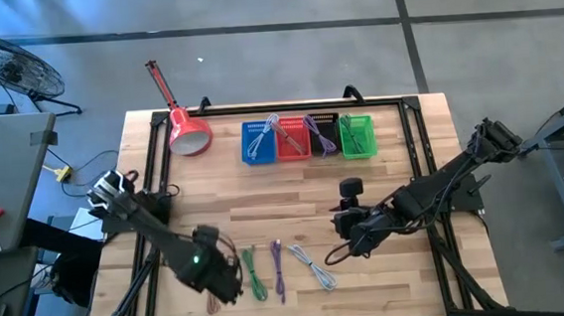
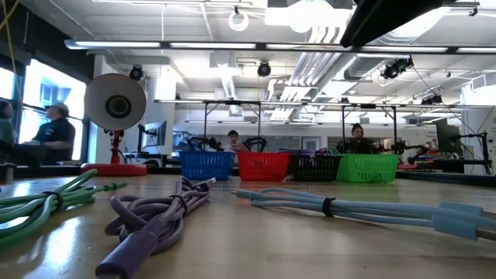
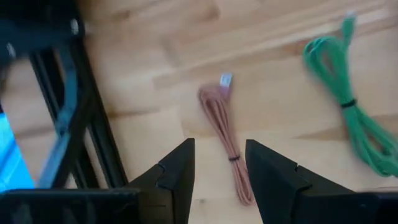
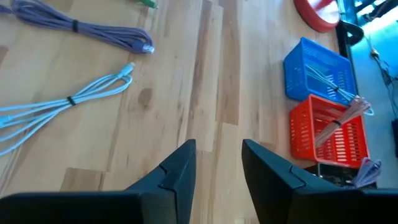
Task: Pick & Place USB Port
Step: Put the pink charger cable into the orange bin
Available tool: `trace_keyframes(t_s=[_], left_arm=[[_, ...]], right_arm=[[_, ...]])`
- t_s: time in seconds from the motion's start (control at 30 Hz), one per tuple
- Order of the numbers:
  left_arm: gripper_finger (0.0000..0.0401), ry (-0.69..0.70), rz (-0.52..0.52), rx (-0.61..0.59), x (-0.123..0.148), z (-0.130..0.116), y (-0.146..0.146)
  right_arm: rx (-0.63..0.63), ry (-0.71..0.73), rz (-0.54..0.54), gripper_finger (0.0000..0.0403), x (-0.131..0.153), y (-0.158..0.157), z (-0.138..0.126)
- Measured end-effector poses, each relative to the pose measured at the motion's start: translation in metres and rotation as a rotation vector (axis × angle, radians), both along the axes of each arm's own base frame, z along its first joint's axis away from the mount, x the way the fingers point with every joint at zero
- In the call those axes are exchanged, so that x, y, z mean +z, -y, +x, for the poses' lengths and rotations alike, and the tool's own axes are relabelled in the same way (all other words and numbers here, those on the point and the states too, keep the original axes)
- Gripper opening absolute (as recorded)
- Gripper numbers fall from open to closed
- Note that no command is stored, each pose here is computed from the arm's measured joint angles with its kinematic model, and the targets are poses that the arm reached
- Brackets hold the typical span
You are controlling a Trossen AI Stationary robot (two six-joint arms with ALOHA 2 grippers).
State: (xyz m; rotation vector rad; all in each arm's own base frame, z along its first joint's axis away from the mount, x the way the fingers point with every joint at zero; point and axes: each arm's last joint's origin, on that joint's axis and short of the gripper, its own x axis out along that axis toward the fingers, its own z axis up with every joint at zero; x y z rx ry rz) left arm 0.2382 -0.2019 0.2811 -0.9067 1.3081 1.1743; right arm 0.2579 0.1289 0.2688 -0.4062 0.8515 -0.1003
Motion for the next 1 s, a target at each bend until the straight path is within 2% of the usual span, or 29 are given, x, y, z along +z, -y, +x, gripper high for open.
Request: trace_keyframes(t_s=[0.3, 0.47, 0.63, 0.8, 1.0], left_arm=[[0.0136, 0.020, 0.026, 0.163, -0.038, 0.009, 0.034], [0.0136, -0.081, -0.022, 0.190, -0.060, 0.016, 0.044], [0.0136, -0.140, -0.037, 0.240, -0.071, 0.016, 0.050], [0.0136, -0.103, -0.033, 0.234, -0.072, 0.016, 0.052], [0.0136, -0.109, -0.024, 0.216, -0.085, 0.011, 0.052]], right_arm=[[0.054, -0.038, 0.056, 0.0122, -0.001, -0.002, 0.000], [0.075, -0.054, 0.087, 0.0122, -0.001, -0.003, -0.001], [0.094, -0.071, 0.129, 0.0122, -0.002, -0.006, -0.002], [0.125, -0.072, 0.130, 0.0122, -0.002, -0.014, -0.006], [0.154, -0.069, 0.120, 0.0122, -0.002, -0.023, -0.012]])
